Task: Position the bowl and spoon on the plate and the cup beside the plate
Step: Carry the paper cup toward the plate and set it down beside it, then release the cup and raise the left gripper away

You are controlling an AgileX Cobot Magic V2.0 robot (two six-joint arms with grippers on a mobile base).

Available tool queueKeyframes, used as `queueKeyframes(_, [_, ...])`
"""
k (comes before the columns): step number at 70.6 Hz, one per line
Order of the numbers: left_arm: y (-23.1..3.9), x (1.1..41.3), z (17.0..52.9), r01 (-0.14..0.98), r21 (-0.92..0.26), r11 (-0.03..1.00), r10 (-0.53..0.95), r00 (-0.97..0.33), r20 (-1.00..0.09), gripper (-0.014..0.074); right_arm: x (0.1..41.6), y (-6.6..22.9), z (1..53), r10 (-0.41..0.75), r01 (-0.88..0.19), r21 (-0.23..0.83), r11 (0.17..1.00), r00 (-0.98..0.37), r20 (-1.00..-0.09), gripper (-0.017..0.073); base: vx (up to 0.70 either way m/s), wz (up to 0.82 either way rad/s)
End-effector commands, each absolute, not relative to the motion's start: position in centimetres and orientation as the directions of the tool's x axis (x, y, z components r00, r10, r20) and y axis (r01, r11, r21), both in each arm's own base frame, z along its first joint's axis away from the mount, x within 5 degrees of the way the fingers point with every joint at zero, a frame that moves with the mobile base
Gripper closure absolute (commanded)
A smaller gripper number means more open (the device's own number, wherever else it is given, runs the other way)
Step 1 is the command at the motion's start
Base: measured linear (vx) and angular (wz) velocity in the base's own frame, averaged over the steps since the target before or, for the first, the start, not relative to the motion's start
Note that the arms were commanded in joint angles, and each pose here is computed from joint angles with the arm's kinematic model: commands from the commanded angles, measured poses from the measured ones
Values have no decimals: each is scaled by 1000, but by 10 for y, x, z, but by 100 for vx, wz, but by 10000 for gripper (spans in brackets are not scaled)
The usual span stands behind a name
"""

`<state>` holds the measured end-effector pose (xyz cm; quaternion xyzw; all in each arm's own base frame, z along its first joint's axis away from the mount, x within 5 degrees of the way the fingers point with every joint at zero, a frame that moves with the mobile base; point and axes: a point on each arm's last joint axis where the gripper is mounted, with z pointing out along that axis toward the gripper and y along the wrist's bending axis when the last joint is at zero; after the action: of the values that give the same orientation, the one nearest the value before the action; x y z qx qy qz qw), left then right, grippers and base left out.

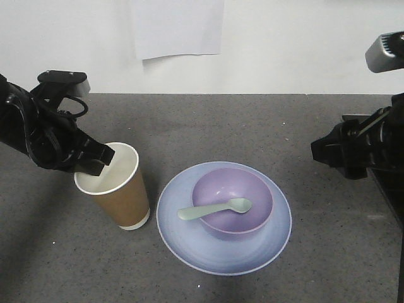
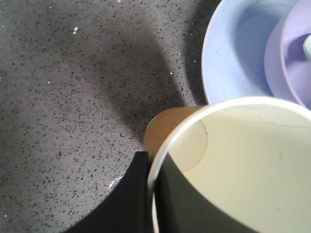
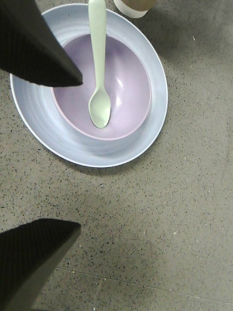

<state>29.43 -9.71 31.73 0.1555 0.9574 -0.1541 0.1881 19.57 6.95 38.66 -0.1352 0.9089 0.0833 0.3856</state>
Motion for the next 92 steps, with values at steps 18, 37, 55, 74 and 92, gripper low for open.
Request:
queueKeyframes(18, [-100,293,334,360,-256,897,206,-854,-478,601,196,69,403,-152,-312,53,949,-596,-789,22,0,0])
queueKeyframes(37, [-103,301,319,350,-265,899,216,-878,-427,592,195,69,403,-152,-311,53,949,-597,-788,22,0,0])
queueKeyframes(55, [-103,301,320,351,-264,899,217,-877,-428,491,195,69,403,-152,-311,53,949,-597,-788,22,0,0])
queueKeyframes(74, [-102,301,321,352,-262,899,215,-874,-436,192,195,69,403,-152,-311,53,949,-597,-788,22,0,0])
queueKeyframes(92, [-100,297,335,357,-251,900,192,-840,-507,29,195,69,403,-152,-311,53,949,-597,-788,22,0,0])
